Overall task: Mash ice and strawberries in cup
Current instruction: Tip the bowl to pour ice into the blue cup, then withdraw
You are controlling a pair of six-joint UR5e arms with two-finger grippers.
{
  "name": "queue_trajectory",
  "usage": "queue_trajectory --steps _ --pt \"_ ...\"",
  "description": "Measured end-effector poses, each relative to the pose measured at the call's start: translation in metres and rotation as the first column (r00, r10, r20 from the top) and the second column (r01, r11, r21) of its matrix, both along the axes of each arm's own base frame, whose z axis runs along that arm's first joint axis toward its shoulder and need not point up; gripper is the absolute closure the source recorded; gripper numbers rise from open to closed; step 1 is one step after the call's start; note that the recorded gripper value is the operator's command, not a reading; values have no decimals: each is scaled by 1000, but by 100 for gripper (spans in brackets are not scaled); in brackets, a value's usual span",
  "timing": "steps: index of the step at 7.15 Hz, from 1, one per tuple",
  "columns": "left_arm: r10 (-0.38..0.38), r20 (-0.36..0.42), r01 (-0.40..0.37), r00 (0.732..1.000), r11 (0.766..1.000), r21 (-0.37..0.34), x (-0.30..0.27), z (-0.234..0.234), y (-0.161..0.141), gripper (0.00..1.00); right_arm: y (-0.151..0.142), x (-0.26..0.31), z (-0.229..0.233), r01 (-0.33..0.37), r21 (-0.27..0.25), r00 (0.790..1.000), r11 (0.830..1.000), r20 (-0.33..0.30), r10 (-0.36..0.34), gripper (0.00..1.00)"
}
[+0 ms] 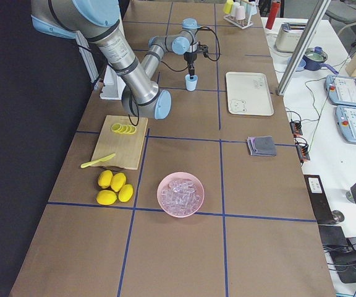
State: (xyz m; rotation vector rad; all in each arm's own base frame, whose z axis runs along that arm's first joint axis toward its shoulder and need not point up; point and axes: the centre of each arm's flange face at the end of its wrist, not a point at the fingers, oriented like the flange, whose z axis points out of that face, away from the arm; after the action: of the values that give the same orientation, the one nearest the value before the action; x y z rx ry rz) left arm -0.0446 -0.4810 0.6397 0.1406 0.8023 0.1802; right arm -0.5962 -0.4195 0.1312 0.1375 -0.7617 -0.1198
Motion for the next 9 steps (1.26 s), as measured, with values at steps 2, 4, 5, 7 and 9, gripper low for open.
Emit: queue_trajectory --steps 2,4,5,7,9 --pt "1 0 -1 1000 1000 1 0 0 0 0 -15 16 -6 -18 1 1000 1000 12 18 1" --pt "1 0 -1 1000 1000 -3 0 1 0 0 -40 61 8 -8 -2 999 1000 35 8 1" --pt "1 0 -1 1000 1000 -4 1 1 0 0 -45 105 32 8 20 999 1000 51 -9 1" --pt "1 0 -1 1000 1000 -5 1 1 1 0 -53 219 110 93 85 994 992 43 -97 1" --pt "0 0 0 1000 1000 -2 1 0 1 0 -51 323 198 191 159 982 969 -27 -189 1"
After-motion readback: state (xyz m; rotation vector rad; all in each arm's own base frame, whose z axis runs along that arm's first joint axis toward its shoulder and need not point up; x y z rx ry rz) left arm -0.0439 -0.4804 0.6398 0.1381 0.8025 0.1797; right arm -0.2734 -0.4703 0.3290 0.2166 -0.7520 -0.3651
